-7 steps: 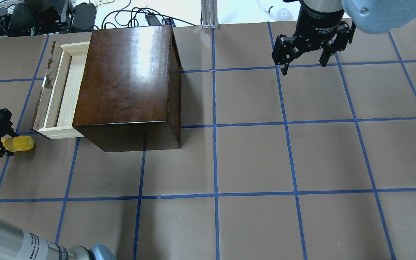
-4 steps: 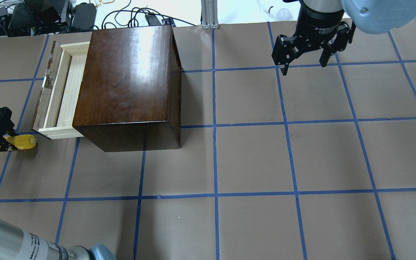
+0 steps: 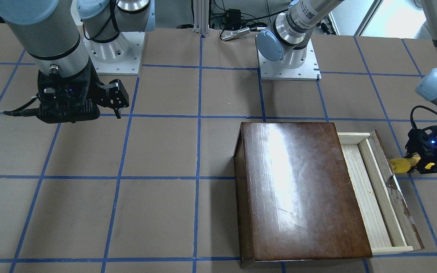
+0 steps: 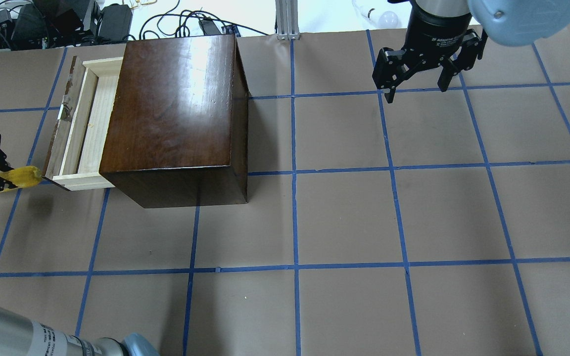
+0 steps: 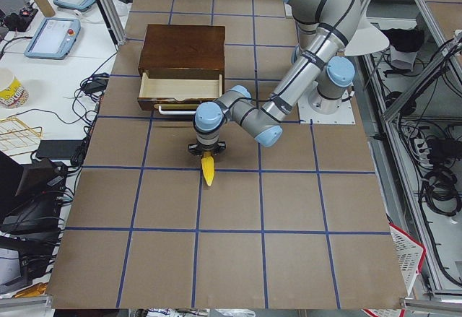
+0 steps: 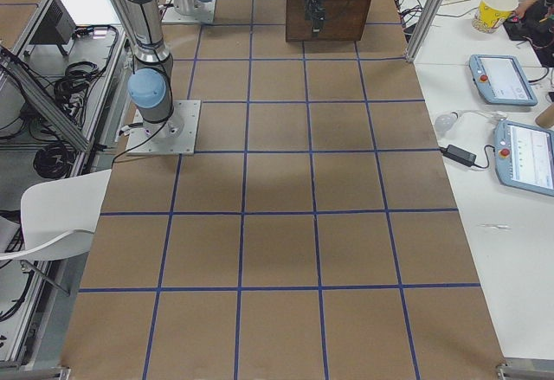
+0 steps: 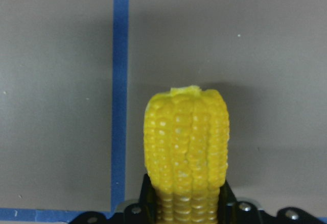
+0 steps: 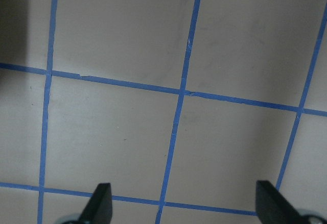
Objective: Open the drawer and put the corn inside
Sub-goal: 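Lift the corn and carry it over the open drawer with left gripper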
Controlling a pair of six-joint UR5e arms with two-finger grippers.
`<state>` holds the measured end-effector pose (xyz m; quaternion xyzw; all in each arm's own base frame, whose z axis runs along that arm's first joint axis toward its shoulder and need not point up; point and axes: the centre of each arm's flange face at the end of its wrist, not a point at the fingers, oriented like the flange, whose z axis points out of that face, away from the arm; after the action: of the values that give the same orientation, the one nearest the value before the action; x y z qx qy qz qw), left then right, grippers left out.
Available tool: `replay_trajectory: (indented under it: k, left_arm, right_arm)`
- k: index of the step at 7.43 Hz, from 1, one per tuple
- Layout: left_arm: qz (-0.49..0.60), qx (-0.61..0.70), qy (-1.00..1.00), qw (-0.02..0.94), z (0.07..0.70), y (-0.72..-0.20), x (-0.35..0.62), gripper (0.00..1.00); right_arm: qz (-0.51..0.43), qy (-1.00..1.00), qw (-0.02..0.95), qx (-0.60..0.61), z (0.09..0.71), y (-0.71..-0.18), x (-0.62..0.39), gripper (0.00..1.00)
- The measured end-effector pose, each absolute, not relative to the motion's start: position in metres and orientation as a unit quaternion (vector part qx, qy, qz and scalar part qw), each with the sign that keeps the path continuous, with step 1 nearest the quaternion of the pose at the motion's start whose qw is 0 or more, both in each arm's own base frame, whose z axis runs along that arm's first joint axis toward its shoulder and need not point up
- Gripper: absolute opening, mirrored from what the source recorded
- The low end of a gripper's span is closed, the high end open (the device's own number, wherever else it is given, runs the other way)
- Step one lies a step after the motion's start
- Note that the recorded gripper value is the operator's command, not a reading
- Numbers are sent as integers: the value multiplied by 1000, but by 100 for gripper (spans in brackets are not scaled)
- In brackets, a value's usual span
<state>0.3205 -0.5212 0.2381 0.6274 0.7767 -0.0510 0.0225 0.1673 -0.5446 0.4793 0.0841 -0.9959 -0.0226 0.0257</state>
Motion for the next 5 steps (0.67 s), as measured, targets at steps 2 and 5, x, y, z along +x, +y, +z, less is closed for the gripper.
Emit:
replay_trajectory:
  k: [2, 5]
  left_arm:
    - [-78, 558, 825, 41, 284, -529, 318, 0]
    - [-98, 428, 898, 16, 338, -548, 300, 0]
  right_arm:
    - [-22, -996, 26, 84, 479, -545, 167, 100]
    - [-22, -996, 26, 85, 479, -545, 167, 100]
